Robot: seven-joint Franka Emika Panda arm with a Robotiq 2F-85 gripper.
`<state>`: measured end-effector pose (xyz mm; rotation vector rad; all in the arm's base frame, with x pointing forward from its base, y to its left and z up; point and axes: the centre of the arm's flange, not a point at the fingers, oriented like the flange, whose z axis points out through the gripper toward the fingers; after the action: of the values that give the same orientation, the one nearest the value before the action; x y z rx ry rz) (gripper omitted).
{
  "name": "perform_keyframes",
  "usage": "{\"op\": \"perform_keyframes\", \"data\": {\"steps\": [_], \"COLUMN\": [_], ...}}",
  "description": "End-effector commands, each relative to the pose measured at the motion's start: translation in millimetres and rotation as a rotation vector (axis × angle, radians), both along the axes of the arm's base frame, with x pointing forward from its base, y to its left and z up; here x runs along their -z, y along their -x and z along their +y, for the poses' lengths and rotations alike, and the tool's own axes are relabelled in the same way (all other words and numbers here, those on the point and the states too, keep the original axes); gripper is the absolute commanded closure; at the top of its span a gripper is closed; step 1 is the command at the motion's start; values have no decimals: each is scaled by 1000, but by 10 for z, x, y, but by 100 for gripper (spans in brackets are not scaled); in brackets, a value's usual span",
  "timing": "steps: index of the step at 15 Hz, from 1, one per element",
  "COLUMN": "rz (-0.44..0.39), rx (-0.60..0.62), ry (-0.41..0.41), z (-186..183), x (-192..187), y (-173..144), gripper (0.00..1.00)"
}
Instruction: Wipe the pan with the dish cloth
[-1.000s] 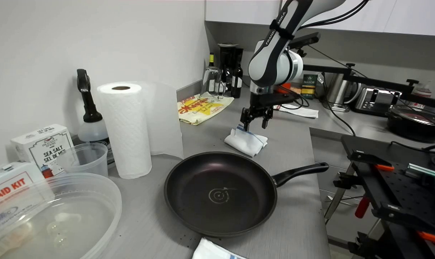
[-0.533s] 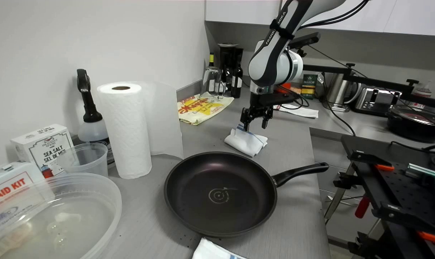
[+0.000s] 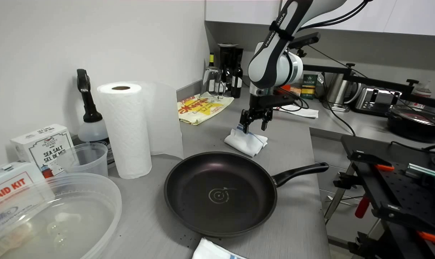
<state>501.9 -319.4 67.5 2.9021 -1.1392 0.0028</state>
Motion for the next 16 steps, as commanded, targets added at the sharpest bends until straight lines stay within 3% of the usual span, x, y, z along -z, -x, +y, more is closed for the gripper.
{"op": "perform_keyframes", "data": {"steps": [1,8,16], "rz": [-32,-61,-79], "rx": [-2,-6,0], "ry": [-16,-1,31], "z": [118,246,148], "x": [132,439,683], "y": [-52,-138,-273], "gripper": [0,0,0]}}
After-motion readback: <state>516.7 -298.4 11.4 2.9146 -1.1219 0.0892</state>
